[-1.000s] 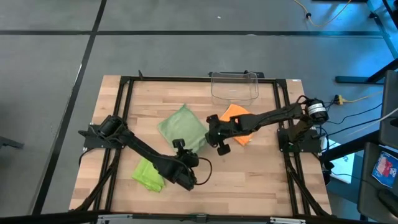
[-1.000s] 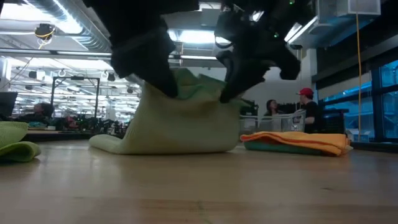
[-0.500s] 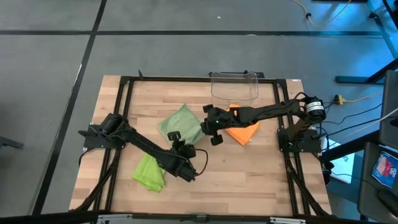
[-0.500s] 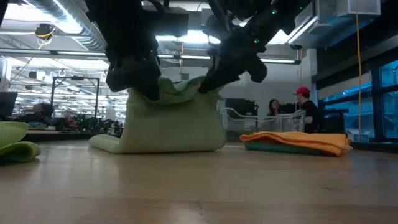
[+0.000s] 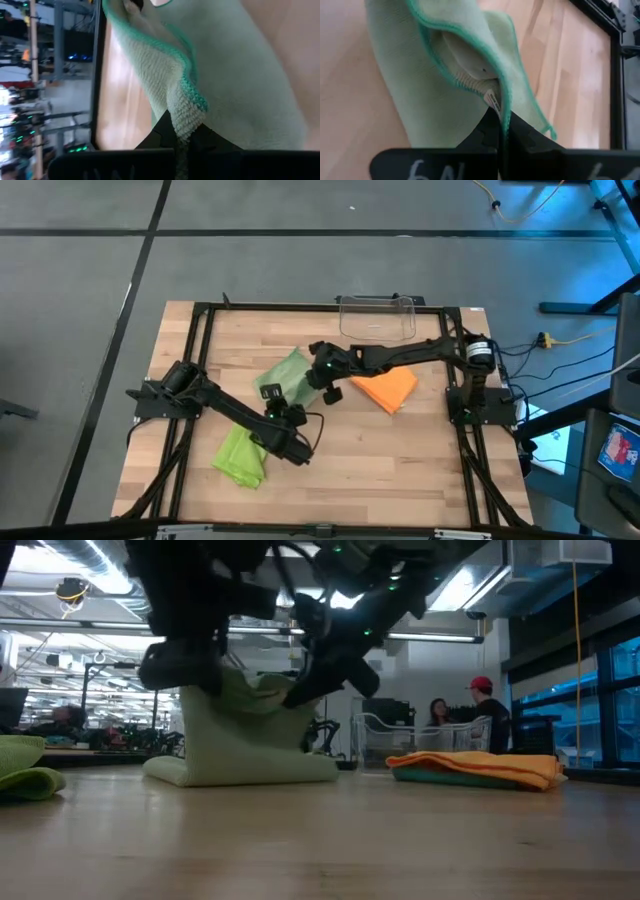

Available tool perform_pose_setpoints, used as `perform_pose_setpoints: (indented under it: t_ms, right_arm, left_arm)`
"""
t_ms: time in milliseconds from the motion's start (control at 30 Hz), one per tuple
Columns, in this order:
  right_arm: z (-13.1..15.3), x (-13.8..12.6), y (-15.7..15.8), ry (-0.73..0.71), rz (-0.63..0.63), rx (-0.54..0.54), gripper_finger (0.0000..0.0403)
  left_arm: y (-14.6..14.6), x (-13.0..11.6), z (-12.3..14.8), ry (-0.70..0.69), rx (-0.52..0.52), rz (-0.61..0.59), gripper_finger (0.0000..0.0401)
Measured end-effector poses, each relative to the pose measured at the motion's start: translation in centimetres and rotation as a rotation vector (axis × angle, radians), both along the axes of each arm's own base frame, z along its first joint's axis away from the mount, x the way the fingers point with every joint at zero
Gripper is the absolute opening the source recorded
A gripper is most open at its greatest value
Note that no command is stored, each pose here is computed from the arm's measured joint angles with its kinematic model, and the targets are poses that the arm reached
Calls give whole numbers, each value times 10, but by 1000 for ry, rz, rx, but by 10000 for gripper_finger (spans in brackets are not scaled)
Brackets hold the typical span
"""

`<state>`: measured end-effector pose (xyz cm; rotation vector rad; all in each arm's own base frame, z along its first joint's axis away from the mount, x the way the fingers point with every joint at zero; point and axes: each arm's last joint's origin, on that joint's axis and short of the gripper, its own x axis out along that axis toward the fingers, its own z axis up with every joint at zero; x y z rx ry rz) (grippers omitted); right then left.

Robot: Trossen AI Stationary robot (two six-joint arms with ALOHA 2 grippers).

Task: Fold microfiber towels
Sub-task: Fold the light green microfiber cloth

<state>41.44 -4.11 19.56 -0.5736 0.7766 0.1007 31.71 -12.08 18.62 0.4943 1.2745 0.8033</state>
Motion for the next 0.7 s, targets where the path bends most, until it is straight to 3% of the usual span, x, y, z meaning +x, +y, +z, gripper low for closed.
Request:
perform_pose_setpoints:
  t_ms: [400,700]
  right_arm:
    - [-6,20,-21,6,5,31,12]
    - [-7,20,-27,2,-17,27,123]
  left_arm:
    - [24,-18,-23,147,28,83,0]
    - [34,-17,-26,157,-1,142,38]
